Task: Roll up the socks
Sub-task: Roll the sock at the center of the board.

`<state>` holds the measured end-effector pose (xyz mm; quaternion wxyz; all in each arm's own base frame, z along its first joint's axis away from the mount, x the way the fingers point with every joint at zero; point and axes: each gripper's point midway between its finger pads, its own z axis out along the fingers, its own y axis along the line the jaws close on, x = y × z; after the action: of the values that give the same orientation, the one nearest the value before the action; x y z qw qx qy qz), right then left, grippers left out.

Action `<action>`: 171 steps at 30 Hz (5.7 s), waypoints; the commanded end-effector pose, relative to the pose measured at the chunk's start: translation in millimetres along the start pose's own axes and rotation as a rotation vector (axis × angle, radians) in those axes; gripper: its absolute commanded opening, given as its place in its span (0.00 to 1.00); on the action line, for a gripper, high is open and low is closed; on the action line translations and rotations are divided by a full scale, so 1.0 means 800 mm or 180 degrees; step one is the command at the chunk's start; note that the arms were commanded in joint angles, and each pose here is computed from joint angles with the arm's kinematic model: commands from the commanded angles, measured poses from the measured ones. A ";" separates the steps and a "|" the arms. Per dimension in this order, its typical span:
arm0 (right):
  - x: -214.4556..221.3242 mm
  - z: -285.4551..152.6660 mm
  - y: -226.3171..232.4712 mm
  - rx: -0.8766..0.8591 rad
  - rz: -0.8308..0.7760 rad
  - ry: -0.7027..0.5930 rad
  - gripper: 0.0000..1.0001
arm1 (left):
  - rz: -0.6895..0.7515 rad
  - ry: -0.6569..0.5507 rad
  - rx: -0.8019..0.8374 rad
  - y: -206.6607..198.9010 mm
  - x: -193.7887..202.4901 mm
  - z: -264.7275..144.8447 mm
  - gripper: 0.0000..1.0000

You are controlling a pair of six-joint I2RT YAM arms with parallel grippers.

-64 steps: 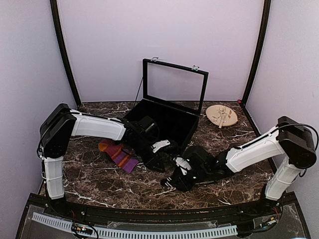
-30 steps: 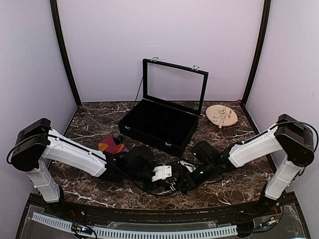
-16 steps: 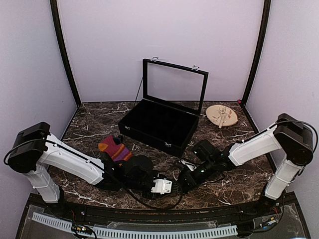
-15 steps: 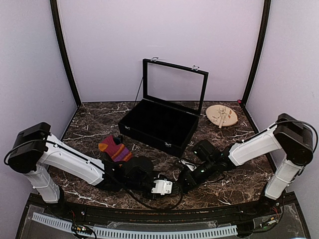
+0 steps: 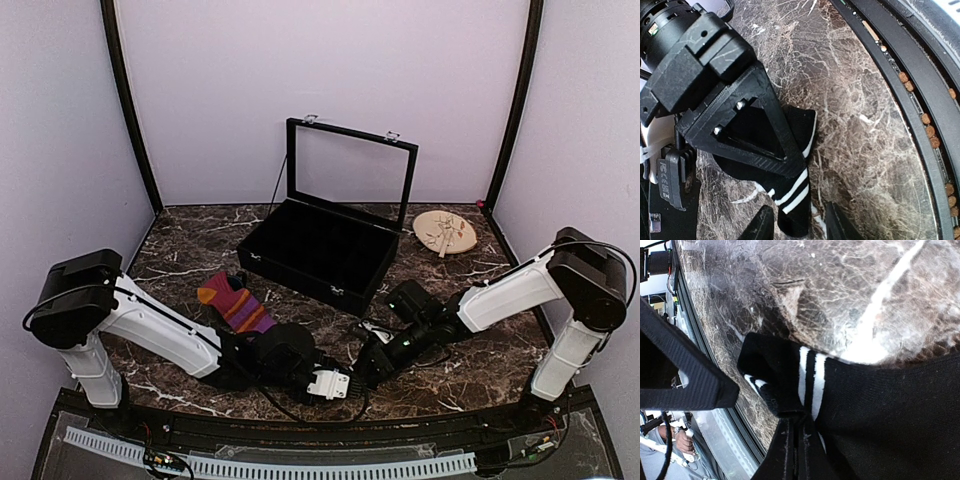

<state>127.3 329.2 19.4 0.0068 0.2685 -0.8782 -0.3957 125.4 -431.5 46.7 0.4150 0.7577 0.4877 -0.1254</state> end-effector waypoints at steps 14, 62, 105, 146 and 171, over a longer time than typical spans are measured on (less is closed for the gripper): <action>-0.001 -0.001 0.002 -0.0052 0.0030 0.0045 0.01 | 0.0334 -0.0022 -0.0117 0.011 -0.009 0.017 0.36; -0.005 -0.031 0.005 0.0092 -0.0079 -0.0115 0.42 | 0.0143 0.0663 0.0565 -0.009 0.024 0.037 0.00; 0.005 -0.176 -0.027 0.1824 -0.0299 -0.2044 0.51 | -0.1864 0.0725 0.2296 0.002 -0.005 0.028 0.00; 0.033 -0.052 0.047 0.2405 -0.1958 -0.1199 0.52 | -0.2669 0.0573 0.2902 0.011 0.002 0.028 0.00; 0.017 -0.022 0.011 0.2702 -0.2022 -0.0802 0.62 | -0.2800 0.0628 0.3053 0.001 0.009 0.028 0.00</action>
<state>109.8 307.0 33.1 -0.3248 0.4511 -0.8312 -0.0122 136.3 -447.7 28.1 -0.0904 0.6031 0.6762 -0.4134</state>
